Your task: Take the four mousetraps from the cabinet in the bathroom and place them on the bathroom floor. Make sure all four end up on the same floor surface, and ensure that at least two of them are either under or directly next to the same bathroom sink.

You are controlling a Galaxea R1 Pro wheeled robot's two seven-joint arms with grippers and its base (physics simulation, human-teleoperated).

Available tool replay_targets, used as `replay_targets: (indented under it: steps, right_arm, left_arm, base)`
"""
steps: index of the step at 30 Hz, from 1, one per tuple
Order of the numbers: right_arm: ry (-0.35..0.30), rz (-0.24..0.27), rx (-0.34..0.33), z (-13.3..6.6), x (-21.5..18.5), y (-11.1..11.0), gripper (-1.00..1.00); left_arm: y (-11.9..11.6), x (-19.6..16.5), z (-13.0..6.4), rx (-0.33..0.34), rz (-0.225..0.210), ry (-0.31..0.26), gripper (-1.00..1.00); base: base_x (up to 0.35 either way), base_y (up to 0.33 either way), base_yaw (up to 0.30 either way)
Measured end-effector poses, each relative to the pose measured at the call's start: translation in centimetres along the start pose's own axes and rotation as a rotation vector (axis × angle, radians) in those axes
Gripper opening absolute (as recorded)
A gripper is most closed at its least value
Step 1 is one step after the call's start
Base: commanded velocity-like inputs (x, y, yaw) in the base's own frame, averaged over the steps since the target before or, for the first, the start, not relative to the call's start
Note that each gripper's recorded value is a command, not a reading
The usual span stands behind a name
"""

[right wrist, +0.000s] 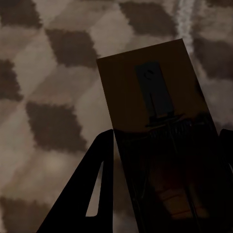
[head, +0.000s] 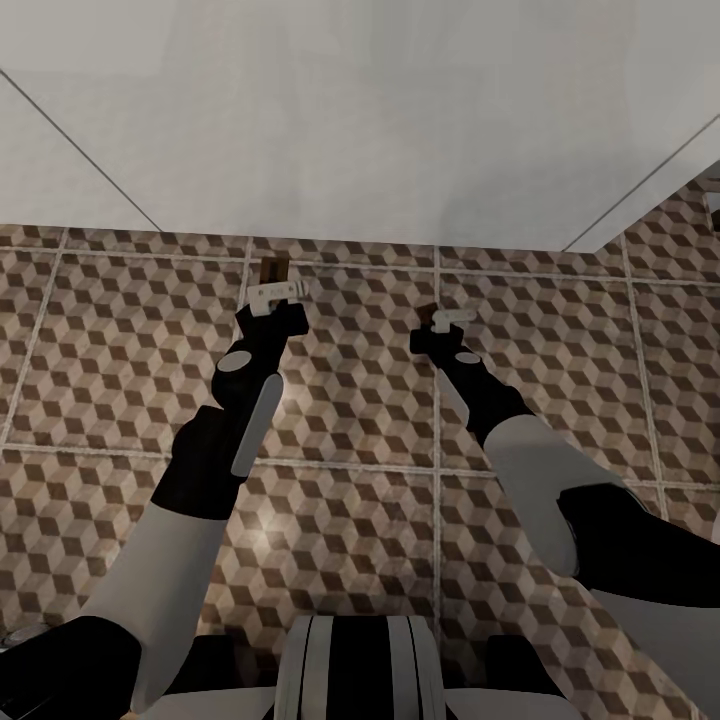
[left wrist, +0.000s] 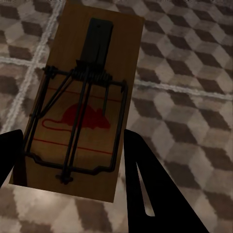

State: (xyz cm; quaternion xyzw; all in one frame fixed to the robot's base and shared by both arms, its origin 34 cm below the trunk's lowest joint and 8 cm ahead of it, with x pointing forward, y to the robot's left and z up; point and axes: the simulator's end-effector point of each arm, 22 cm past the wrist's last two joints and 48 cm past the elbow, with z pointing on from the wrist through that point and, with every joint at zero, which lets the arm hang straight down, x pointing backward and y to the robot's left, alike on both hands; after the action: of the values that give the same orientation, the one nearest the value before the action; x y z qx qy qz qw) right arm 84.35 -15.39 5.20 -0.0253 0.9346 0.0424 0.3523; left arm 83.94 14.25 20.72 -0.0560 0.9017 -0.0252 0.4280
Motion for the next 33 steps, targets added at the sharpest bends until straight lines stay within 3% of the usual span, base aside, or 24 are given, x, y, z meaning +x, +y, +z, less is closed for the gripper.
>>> replay_targets:
  steps: [33]
  right_arm:
    - [-0.019, -0.004, 0.002, 0.00, -0.49, -0.16, -1.00]
  left_arm:
    - [0.07, 0.30, -0.06, -0.002, 0.000, 0.006, -1.00]
  base:
    - [0.000, 0.000, 0.000]
